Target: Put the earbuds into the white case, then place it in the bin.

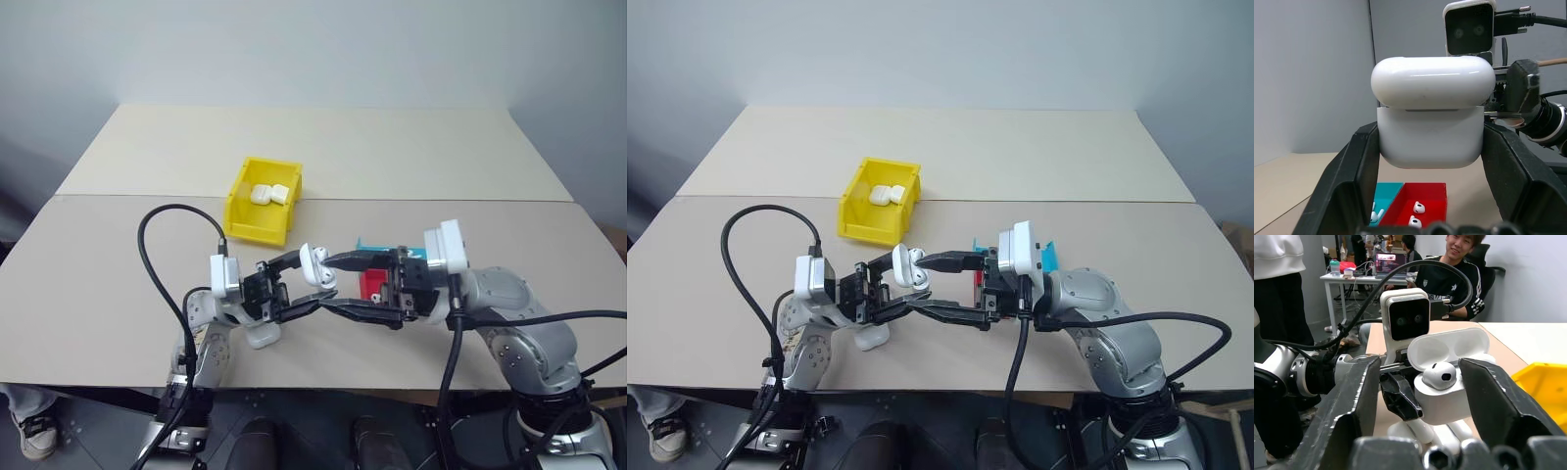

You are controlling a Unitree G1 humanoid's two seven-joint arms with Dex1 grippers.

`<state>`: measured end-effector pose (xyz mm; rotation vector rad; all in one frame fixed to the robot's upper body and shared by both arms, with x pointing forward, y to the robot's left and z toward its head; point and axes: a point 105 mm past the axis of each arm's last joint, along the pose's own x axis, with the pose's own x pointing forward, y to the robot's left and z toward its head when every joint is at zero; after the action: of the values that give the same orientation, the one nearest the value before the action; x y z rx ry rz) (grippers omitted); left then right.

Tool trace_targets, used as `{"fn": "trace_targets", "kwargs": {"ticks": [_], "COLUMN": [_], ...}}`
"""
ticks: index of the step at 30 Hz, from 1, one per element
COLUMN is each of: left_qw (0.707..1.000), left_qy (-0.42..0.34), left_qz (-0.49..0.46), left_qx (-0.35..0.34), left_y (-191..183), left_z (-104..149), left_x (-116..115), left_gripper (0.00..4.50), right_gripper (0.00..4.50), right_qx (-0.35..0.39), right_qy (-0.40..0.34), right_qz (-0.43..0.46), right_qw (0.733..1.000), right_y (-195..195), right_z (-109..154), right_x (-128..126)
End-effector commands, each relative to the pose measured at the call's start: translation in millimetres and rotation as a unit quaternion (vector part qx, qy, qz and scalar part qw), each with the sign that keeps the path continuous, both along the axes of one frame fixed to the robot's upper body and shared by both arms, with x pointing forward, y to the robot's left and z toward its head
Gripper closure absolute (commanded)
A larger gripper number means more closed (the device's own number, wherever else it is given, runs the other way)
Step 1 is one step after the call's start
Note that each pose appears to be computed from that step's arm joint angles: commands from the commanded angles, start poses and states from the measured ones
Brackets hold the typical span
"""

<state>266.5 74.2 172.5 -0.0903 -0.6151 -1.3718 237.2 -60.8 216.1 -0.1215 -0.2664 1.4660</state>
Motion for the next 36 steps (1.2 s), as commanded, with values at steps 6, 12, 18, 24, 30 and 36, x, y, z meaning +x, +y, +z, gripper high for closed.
{"fn": "trace_targets", "kwargs": {"ticks": [6, 12, 18, 24, 30, 36], "left_qw": [1.0, 0.999, 0.999, 0.999, 0.999, 0.999], "left_qy": [-0.023, -0.017, -0.024, -0.02, -0.023, -0.027], "left_qz": [0.013, 0.035, 0.026, 0.019, 0.015, 0.011], "left_qx": [-0.007, -0.003, 0.006, 0.025, 0.025, 0.024], "left_y": [1.7, -0.1, -10.2, -26.9, -42.7, -46.7], "left_z": [6.5, 5.6, 9.1, 8.6, 11.3, 10.3], "left_x": [5.0, 14.9, 23.9, 30.6, 33.4, 31.7], "left_gripper": [1.71, 1.71, 1.71, 1.71, 1.71, 1.71], "right_gripper": [1.51, 1.87, 3.81, 4.48, 4.48, 4.48], "right_qx": [0.011, 0.007, 0.003, -0.04, -0.072, -0.109], "right_qy": [-0.005, -0.018, -0.048, -0.069, -0.078, -0.095], "right_qz": [-0.018, -0.054, -0.067, -0.035, -0.018, -0.02], "right_qw": [1.0, 0.998, 0.997, 0.996, 0.994, 0.989], "right_y": [-24.3, -46.7, -44.7, -30.6, -19.0, -10.6], "right_z": [12.1, 29.9, 61.5, 65.0, 53.0, 38.9], "right_x": [5.2, 16.2, 18.0, 10.9, 7.6, 7.5]}}
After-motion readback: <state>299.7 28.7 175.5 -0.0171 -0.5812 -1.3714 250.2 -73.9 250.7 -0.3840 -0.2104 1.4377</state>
